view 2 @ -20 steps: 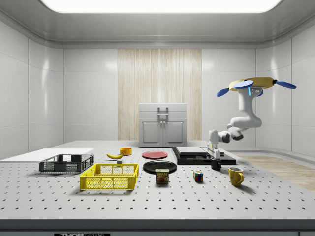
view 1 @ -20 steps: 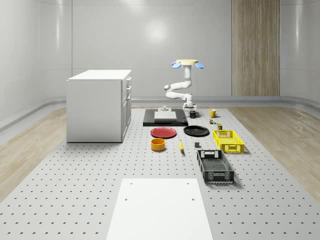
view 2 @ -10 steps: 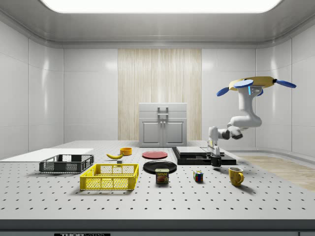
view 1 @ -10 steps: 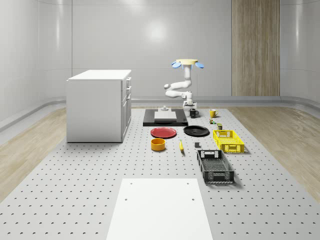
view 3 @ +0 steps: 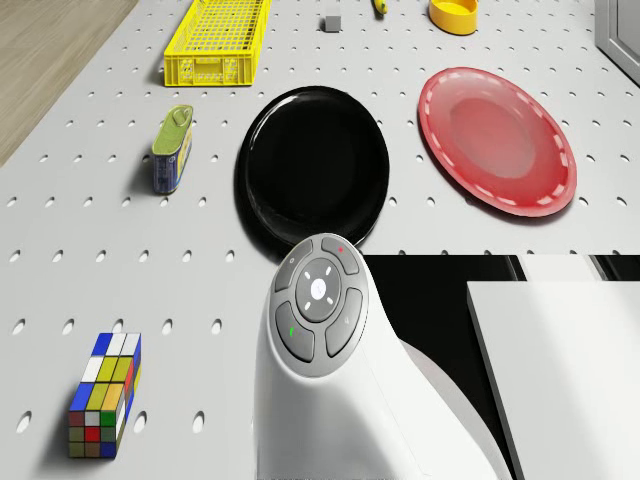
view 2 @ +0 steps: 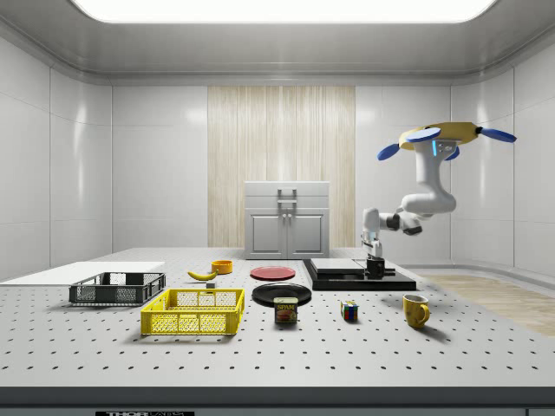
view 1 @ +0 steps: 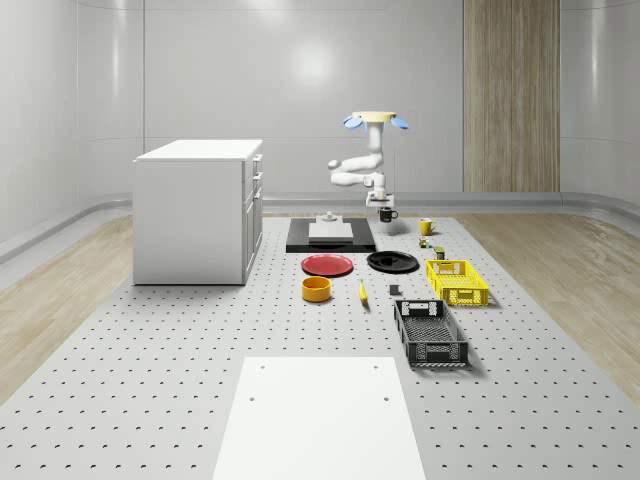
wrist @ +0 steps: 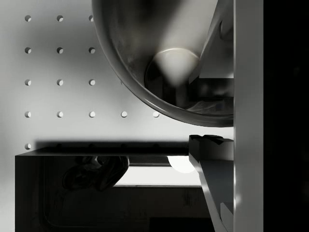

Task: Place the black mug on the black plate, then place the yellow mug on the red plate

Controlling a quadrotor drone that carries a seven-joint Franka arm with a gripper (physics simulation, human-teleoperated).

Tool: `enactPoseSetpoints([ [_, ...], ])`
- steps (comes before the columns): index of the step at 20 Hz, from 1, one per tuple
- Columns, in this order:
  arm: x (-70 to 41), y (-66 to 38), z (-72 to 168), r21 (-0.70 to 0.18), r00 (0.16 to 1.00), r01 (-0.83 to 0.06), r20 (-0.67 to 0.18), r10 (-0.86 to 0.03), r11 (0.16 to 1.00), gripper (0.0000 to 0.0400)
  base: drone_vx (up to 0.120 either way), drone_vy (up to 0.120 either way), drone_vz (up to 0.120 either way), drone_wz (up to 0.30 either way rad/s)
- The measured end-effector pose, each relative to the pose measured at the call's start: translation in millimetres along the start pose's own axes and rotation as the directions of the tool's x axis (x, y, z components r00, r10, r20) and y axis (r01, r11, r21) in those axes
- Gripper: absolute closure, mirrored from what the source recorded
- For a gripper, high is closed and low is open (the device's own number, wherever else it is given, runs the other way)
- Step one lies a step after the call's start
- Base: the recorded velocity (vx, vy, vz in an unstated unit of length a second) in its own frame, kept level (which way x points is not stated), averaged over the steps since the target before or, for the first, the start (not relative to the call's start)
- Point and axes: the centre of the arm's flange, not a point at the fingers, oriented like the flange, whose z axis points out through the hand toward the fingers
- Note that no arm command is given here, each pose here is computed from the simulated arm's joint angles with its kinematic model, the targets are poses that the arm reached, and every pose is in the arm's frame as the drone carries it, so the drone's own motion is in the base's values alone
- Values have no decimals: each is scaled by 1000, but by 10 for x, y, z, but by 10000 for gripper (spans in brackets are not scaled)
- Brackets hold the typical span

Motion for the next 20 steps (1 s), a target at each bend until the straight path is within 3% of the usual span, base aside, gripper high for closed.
enactPoseSetpoints([
  [20,0,0,-27,0,1000,0,0,0,1000,300,120,0,4,0],
])
